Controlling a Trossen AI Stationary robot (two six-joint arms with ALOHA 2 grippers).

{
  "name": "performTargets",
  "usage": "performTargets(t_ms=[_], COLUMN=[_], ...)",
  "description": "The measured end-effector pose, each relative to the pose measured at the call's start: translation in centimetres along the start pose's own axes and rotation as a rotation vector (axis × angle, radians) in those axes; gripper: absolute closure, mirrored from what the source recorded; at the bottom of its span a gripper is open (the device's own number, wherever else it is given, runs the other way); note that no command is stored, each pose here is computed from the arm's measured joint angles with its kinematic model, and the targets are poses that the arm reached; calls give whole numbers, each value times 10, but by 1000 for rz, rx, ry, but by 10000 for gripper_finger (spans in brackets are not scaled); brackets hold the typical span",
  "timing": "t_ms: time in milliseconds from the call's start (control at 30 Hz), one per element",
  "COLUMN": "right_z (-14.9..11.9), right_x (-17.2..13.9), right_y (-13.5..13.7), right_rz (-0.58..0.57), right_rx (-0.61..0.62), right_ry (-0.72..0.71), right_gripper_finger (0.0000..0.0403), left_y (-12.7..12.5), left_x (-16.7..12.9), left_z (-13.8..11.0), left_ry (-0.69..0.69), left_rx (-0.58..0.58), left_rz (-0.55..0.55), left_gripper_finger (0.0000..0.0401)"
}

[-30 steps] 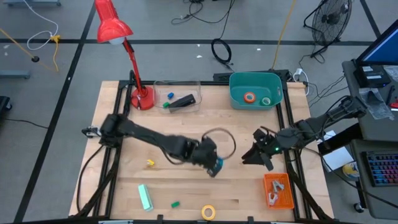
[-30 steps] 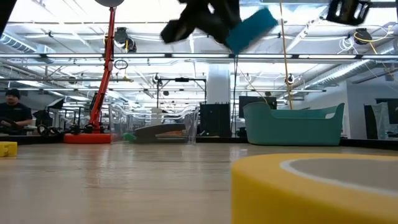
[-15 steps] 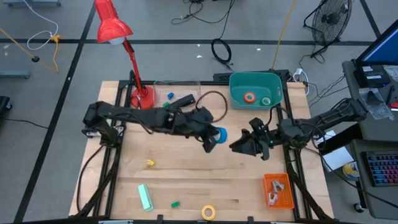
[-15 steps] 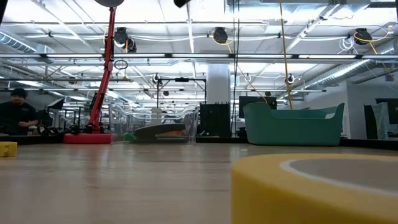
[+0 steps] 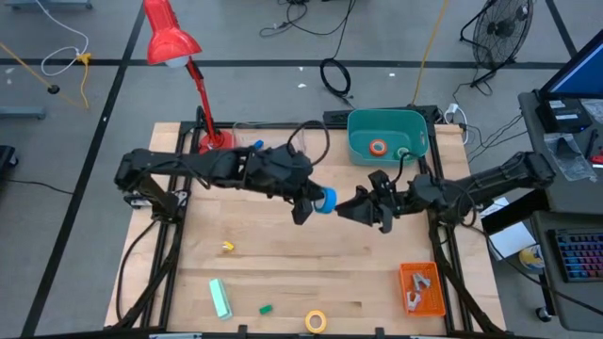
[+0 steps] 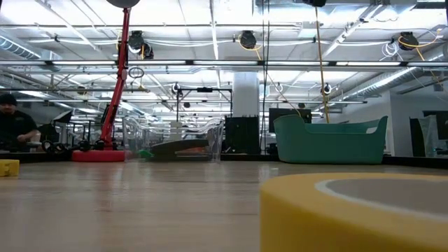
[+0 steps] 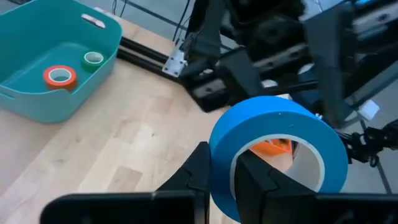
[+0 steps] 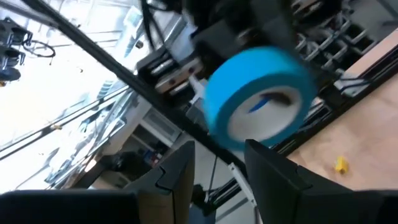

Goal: Pick and place Stapler, Stapler remover, tape
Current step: Put the blue tape into the blue bin

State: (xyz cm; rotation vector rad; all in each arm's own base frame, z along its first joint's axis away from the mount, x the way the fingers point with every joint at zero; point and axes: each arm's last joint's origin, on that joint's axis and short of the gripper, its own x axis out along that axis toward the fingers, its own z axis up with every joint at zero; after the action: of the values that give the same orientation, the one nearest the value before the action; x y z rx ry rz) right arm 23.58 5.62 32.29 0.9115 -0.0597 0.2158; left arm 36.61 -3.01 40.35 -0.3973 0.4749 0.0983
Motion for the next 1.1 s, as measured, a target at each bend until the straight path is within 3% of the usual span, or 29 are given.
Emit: performTargets(t_ms=[633, 1100], right_z=[10, 11], right_x=[0, 0], right_y=[-6, -5], right_rz=[-16, -14], right_rx=[-32, -30], right_ry=[-42, -57], right_gripper_finger=[270, 272], left_y=[8, 8], left_x=[4, 18], left_z=[3, 3], left_ry=[-20, -22], left_rx=[7, 5], left_rz=[55, -17], left_gripper_finger=[364, 364])
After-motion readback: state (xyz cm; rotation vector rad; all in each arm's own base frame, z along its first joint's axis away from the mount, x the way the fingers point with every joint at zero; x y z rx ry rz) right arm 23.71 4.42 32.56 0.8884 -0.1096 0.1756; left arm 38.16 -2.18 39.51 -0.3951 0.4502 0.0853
